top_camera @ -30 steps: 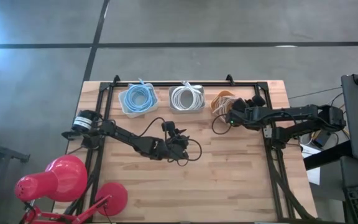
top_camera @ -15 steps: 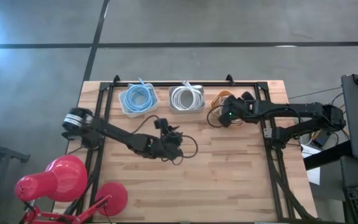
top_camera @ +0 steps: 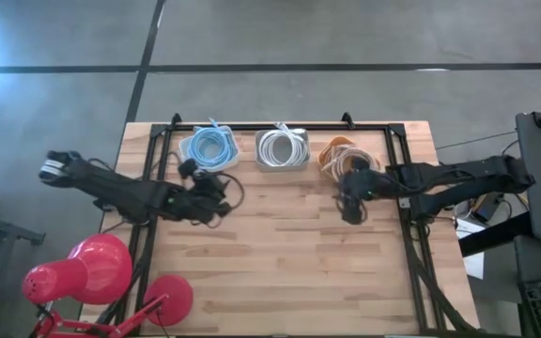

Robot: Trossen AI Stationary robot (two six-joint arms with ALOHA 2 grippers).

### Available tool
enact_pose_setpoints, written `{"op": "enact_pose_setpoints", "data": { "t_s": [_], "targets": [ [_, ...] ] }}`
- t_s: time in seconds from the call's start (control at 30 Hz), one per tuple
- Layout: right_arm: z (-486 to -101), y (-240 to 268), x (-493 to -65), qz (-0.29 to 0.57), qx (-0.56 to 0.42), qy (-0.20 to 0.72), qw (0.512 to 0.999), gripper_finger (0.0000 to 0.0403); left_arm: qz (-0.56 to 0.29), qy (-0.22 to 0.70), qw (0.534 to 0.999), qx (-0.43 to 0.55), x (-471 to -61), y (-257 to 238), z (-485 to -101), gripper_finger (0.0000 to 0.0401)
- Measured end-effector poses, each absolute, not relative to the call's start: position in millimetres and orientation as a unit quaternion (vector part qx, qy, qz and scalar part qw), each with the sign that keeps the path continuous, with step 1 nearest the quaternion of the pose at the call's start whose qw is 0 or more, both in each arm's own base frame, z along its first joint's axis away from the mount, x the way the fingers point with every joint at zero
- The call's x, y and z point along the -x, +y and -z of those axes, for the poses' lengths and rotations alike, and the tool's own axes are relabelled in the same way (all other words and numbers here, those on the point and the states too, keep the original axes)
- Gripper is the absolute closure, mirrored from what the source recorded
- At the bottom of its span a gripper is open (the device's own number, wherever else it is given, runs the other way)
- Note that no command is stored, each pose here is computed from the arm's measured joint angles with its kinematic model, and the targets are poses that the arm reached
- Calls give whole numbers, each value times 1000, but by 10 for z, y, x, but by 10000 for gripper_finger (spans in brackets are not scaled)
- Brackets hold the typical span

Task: Pick & Place USB Port
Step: Return to Home Position

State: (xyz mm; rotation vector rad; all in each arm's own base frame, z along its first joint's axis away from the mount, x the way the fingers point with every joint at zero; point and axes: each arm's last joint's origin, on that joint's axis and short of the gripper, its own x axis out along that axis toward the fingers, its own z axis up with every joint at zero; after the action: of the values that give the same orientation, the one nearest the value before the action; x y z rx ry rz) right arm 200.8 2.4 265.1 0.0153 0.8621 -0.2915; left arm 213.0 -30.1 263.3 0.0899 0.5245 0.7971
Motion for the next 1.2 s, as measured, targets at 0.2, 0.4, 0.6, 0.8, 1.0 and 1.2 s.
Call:
{"op": "enact_pose_setpoints", "data": {
  "t_s": [0.2,0.4,0.6,0.8,1.0,1.2],
  "targets": [
    [-2593,112,-1775,44,3,343,938,231,-332,216,918,11,-1709,-213,-2288,245],
    [-2534,120,-1533,-22,29,194,980,232,-251,129,958,48,-1473,-180,-1977,245],
    [-2291,141,-1316,-87,3,110,990,233,-219,27,974,53,-1287,-140,-1758,245],
    [-2124,126,-1146,-85,-24,82,993,227,-196,-5,979,59,-1176,-122,-1678,245],
    [-2114,111,-979,-87,-12,24,996,231,-196,-36,980,21,-1113,-105,-1788,245],
    [-2100,97,-820,-87,-22,-9,996,228,-191,-63,980,7,-1039,-90,-1822,245]
  ]
}}
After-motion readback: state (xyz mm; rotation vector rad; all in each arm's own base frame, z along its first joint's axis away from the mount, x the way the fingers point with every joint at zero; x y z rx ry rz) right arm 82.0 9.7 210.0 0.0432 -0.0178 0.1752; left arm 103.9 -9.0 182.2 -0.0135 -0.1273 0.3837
